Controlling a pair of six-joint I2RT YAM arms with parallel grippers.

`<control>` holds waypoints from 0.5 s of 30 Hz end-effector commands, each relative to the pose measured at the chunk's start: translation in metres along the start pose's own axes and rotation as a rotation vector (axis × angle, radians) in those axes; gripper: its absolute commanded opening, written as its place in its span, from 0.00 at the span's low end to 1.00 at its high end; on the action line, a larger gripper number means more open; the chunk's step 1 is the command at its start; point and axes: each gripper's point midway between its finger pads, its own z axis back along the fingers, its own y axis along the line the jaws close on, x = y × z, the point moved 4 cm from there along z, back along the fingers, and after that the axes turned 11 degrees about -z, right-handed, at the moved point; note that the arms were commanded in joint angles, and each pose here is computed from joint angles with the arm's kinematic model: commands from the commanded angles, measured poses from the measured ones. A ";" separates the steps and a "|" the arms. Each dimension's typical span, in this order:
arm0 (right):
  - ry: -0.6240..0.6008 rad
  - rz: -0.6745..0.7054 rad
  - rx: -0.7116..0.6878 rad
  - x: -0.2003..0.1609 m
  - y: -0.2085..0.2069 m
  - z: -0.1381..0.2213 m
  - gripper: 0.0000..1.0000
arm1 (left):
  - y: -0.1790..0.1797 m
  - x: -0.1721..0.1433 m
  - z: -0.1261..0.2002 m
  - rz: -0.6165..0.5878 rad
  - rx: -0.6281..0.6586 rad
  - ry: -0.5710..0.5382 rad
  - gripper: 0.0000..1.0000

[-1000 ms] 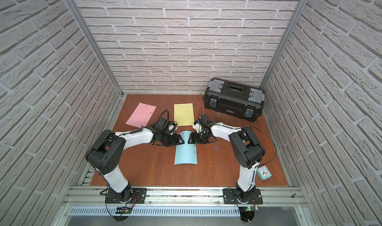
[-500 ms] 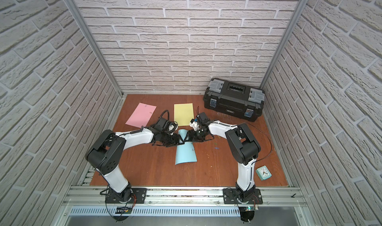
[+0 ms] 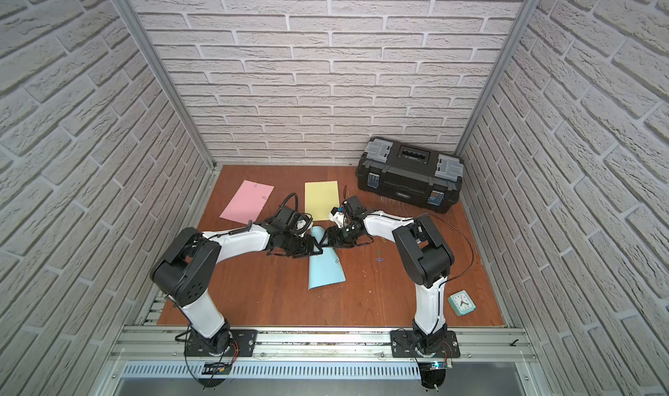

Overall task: Unclip the paperclips from the documents
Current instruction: Pick up the document from the center of the board.

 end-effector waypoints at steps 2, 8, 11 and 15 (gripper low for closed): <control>0.002 0.019 0.029 0.000 0.008 -0.001 0.69 | -0.008 0.011 0.006 -0.021 -0.013 -0.033 0.41; -0.019 0.018 0.032 0.001 0.008 0.007 0.69 | -0.012 0.016 0.014 -0.018 -0.028 -0.068 0.29; -0.035 0.020 0.038 0.003 0.009 0.015 0.68 | -0.016 0.018 0.020 -0.030 -0.040 -0.081 0.27; -0.071 0.033 0.043 0.006 0.008 0.032 0.69 | -0.023 0.022 0.030 -0.051 -0.059 -0.095 0.25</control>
